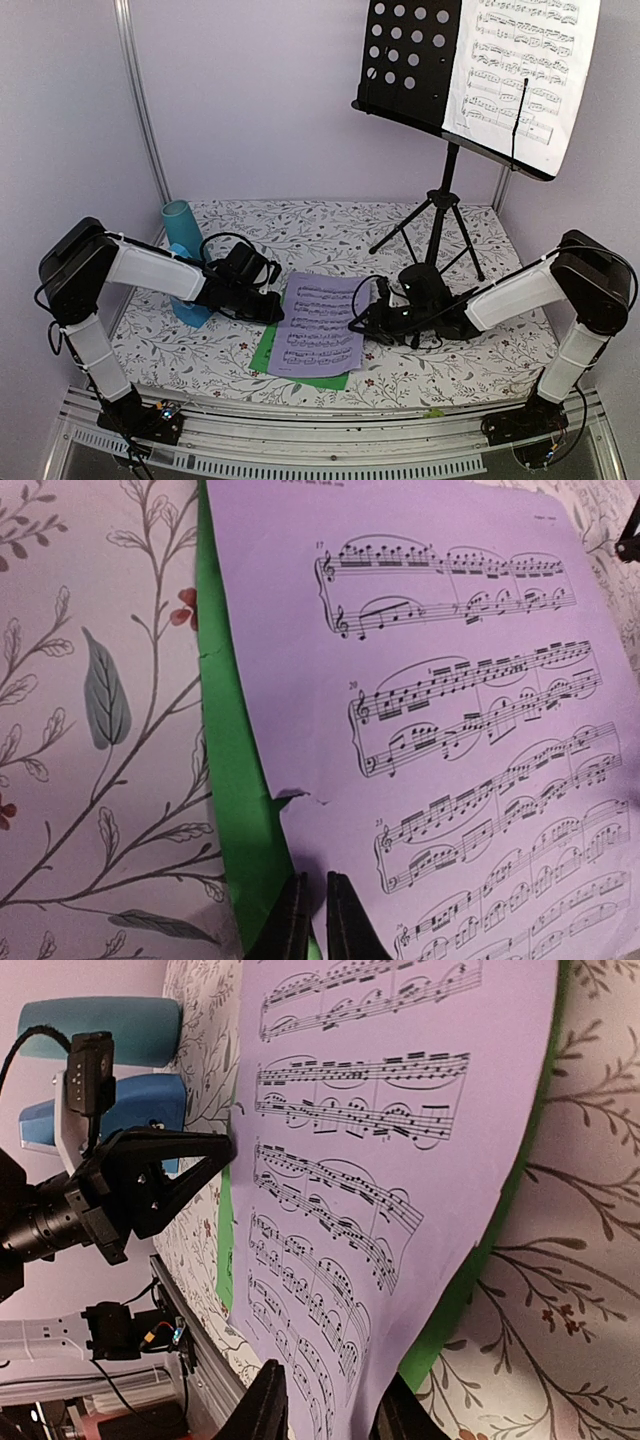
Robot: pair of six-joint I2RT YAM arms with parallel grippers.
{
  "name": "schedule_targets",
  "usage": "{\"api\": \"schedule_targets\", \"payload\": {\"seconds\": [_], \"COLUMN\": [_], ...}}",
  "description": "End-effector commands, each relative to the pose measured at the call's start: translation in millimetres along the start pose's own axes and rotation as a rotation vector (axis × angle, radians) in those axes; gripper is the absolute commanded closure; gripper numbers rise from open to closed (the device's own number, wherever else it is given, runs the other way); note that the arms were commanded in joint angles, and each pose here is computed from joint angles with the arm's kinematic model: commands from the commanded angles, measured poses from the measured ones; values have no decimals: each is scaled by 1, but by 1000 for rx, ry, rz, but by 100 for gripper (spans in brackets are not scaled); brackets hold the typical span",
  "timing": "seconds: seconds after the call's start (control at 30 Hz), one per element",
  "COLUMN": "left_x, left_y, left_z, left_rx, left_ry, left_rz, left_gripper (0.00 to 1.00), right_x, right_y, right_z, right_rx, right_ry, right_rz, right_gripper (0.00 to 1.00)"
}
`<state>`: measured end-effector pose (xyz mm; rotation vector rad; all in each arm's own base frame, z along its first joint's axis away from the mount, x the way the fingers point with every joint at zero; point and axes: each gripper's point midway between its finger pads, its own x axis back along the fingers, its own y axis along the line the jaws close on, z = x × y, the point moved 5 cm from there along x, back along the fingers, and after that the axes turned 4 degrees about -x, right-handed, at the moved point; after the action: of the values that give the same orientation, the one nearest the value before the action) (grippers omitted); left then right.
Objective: Set up the instrument practice props
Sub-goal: Pick up the sheet music.
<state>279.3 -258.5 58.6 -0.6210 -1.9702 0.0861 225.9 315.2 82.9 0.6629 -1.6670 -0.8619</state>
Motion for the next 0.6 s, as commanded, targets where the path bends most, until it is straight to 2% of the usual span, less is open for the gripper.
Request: {"api": "schedule_targets", "payload": {"seconds": [0.0,0.37,0.43,0.53,0.57], "left_x": [-4,-3,-2,0,2], "left_y": [-4,-5,-5,-7,-8], "left_z": [5,6,5,1,-2], "left_rx": [-23,-32,-32,-36,-35], "left_ry": [10,8,4,-10,-16], "left_rz": [19,24,24,26,28], "left_gripper": [90,90,90,90,90], "right_x": [-6,-23,-22,-18,-16], "right_y": [-1,-24,-22,-16,-13], "right_z": [-6,-8,-9,-13,-15], "right_rx": [45,39,49,73,89], "right_ry": [1,37,30,12,2], "right_rz": [46,108,106,110,111], "right_gripper": [73,71,78,100,100]}}
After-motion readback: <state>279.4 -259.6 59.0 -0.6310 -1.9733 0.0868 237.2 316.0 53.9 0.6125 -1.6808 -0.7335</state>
